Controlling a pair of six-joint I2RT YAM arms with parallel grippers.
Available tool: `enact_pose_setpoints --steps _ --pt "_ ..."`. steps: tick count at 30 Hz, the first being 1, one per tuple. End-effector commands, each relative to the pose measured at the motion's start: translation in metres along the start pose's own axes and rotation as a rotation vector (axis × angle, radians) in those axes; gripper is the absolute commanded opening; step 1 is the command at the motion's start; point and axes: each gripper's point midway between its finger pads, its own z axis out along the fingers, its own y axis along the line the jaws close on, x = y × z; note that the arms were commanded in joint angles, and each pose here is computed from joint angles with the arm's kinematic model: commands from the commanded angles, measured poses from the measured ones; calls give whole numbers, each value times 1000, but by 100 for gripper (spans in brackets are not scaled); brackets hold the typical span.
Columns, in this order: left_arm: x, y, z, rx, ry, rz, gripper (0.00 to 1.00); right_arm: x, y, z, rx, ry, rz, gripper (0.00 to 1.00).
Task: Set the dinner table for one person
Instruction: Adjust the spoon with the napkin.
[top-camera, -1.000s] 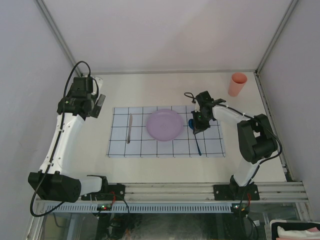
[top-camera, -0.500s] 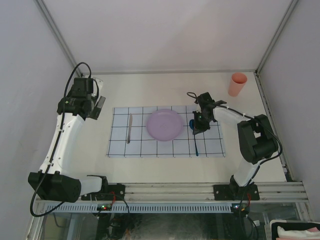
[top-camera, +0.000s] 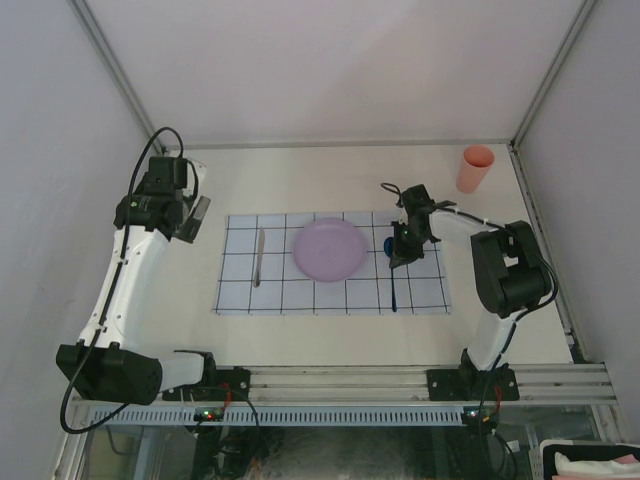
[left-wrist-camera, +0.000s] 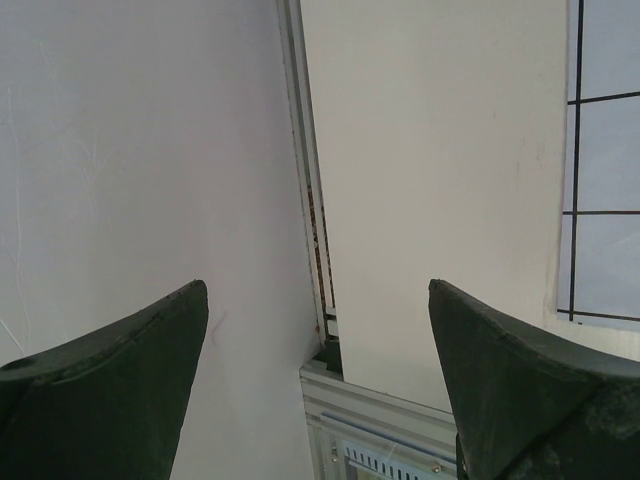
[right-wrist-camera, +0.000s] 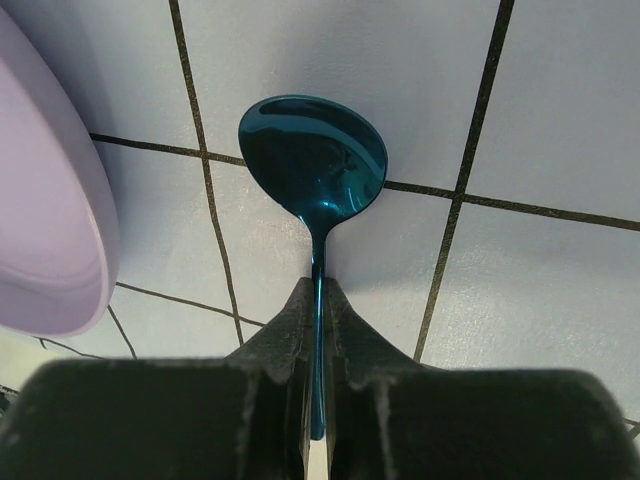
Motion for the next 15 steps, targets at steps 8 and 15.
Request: enact_pose_setpoints --steps 8,15 --pt "-7 12 -7 -38 -19 -16 94 -14 -5 2 -21 -36 11 0" --pt "-11 13 -6 -38 -22 -18 94 -15 0 1 -28 -47 -22 0"
